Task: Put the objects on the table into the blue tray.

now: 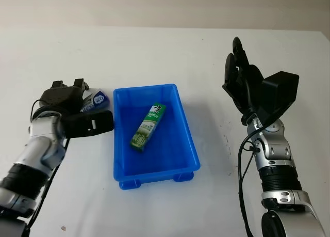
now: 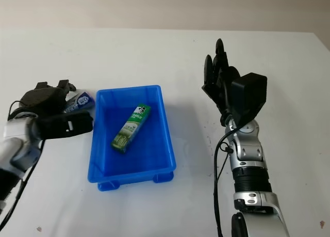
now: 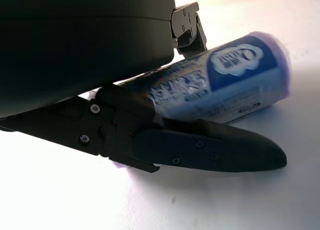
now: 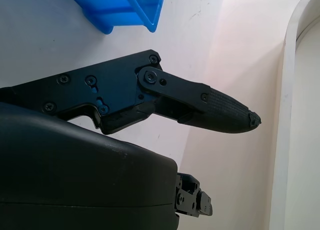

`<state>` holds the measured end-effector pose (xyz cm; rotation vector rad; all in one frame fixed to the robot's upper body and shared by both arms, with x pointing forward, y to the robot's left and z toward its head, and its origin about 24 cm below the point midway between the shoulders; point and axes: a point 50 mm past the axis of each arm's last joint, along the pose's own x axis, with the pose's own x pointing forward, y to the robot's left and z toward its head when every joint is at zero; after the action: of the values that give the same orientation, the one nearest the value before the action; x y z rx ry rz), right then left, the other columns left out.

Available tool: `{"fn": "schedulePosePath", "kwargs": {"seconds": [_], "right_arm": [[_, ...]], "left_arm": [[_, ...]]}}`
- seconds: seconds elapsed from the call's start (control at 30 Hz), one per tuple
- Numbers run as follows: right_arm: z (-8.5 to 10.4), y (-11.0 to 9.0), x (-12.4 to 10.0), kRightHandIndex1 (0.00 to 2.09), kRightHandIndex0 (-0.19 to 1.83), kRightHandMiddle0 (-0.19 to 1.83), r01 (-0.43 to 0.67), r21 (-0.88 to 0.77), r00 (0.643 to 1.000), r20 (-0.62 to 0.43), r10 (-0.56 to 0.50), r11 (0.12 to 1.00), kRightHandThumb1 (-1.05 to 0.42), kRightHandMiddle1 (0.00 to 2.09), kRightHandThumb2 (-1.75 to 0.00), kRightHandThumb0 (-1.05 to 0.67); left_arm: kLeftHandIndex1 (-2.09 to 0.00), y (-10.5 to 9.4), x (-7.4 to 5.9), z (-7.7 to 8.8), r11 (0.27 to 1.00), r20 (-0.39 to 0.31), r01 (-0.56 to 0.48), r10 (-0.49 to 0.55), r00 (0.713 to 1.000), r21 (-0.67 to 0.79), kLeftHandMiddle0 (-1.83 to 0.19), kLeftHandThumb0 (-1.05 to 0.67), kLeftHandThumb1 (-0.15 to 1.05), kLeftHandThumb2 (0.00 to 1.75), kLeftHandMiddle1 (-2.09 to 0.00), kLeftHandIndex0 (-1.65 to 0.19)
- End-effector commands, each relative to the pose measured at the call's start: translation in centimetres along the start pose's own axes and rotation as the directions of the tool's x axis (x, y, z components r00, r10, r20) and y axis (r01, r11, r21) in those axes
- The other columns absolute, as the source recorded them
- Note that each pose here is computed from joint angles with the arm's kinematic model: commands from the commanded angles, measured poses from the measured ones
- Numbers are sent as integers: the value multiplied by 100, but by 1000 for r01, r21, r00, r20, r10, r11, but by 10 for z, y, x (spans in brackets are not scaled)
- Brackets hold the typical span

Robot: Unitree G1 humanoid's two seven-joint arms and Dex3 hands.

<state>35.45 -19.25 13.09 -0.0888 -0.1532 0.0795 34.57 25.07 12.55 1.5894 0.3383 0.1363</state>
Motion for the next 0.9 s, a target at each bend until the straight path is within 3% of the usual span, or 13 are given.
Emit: {"fn": "schedulePosePath", "kwargs": {"seconds": [0.0,0.07,0.17,0.3,0.4,0.47,0.57,0.63,0.7,0.77,0.87], "right_arm": [[4,-1,0,0,-19,-19,5,13,1000,18,-5,1000,-105,0,-73,-74],[4,-1,0,0,-19,-19,6,16,1000,18,-7,1000,-105,0,-73,-73],[4,-1,0,0,-19,-19,5,16,1000,24,-6,1000,-105,0,-73,-73],[3,-2,-1,0,-19,-19,7,16,1000,26,-7,1000,-105,0,-73,-72],[3,-2,-1,0,-19,-19,8,21,1000,24,-9,1000,-105,0,-73,-72],[3,-2,-1,0,-19,-19,7,21,1000,21,-7,1000,-105,0,-73,-72],[2,-2,-1,0,-19,-19,9,24,1000,17,-9,1000,-105,0,-73,-71],[2,-1,-1,0,-19,-19,9,24,1000,15,-9,1000,-105,0,-73,-71],[2,-1,-1,0,-19,-19,9,25,1000,14,-9,1000,-105,0,-73,-71],[2,-2,-2,0,-19,-19,5,25,1000,15,-5,1000,-105,0,-73,-71],[2,-2,-2,0,-19,-19,4,23,1000,17,-4,1000,-105,0,-73,-71]], "left_arm": [[-198,-26,-3,-1,997,-26,73,-72,997,38,-64,-51,105,45,-209,15],[-202,-26,-3,0,997,-23,68,-67,997,47,-60,-50,105,48,-209,18],[-181,-25,-4,0,996,0,65,-65,998,58,-54,-49,105,48,-209,19],[-180,-25,-5,-1,997,24,66,-67,997,42,-55,-49,105,48,-209,19],[-202,-20,-6,-1,998,26,61,-60,998,-3,-61,-47,105,43,-209,12],[-208,-17,-7,-1,999,39,51,-51,998,-15,-70,-46,105,40,-209,-2],[-209,-13,-9,-1,999,58,13,-11,998,-33,-76,-45,105,40,-209,-5],[-209,-5,-12,-1,997,81,-52,57,995,-61,-77,-45,105,40,-209,-10],[-209,5,-15,-1,991,107,-111,118,987,-75,-63,-42,105,36,-209,11],[-209,19,-17,-2,983,124,-164,173,977,-82,-56,-41,105,35,-209,16],[-209,40,-23,-2,965,128,-224,241,962,-137,-68,-40,105,34,-209,-2]]}}
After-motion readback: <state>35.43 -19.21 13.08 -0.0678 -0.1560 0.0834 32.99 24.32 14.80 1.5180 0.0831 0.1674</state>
